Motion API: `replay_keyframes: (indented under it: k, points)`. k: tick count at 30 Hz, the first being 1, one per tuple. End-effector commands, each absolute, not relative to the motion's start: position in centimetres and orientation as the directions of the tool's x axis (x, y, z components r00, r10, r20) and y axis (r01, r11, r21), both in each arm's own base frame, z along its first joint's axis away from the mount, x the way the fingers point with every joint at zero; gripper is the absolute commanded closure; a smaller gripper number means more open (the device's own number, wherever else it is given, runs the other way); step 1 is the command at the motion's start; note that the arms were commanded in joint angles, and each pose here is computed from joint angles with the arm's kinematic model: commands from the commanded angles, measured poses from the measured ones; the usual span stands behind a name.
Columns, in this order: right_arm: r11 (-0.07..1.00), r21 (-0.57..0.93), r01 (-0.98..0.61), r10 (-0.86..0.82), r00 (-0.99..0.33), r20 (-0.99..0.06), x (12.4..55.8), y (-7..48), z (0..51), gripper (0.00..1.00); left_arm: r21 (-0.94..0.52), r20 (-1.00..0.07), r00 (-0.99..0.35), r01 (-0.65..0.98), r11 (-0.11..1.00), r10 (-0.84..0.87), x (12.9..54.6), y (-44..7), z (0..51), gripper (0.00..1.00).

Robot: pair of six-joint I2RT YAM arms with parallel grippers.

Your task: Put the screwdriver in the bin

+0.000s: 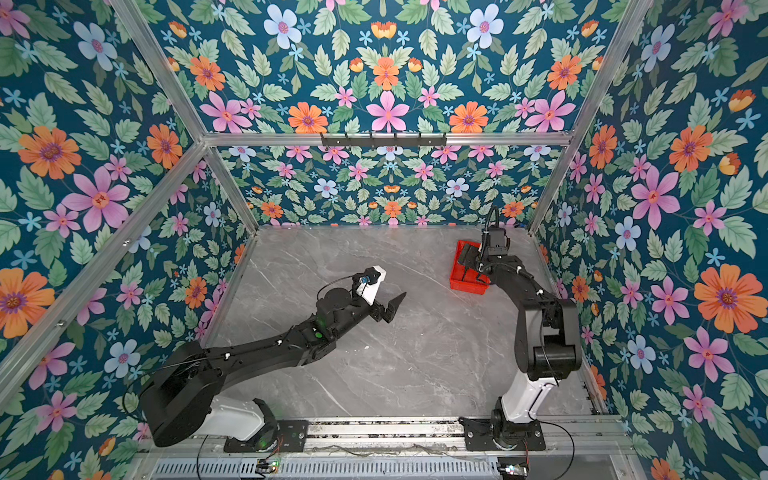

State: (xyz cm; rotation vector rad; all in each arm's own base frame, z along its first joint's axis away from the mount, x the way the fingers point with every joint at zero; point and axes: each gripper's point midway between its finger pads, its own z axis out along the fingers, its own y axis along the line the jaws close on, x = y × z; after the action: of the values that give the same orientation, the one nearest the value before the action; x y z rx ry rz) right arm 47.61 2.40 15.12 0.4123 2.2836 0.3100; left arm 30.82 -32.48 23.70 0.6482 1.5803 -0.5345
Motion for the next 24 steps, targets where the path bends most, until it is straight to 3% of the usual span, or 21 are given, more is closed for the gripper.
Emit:
replay_keyframes:
  k: [1,6,17,24]
  points:
    - [0.948,0.306,0.087,0.301,-0.559,-0.773,47.2,2.5,18.6,0.03,0.015,-0.994,-0.074,0.619,0.785,0.077,32.2,-30.3,23.9,0.0]
    - [0.979,0.205,0.015,0.188,-0.465,-0.865,44.3,2.1,20.4,0.01,0.008,-0.993,-0.1,0.509,0.861,0.068,34.6,-24.7,22.9,0.0]
    - [0.998,0.064,-0.012,0.058,-0.291,-0.955,38.8,1.0,20.7,0.01,0.087,-0.987,-0.116,0.198,0.976,0.112,37.0,-11.7,19.8,0.0]
    - [0.999,0.012,0.036,0.022,-0.302,-0.953,37.2,0.0,17.9,0.01,0.171,-0.972,-0.166,-0.007,0.985,0.167,37.6,-6.0,16.0,0.0]
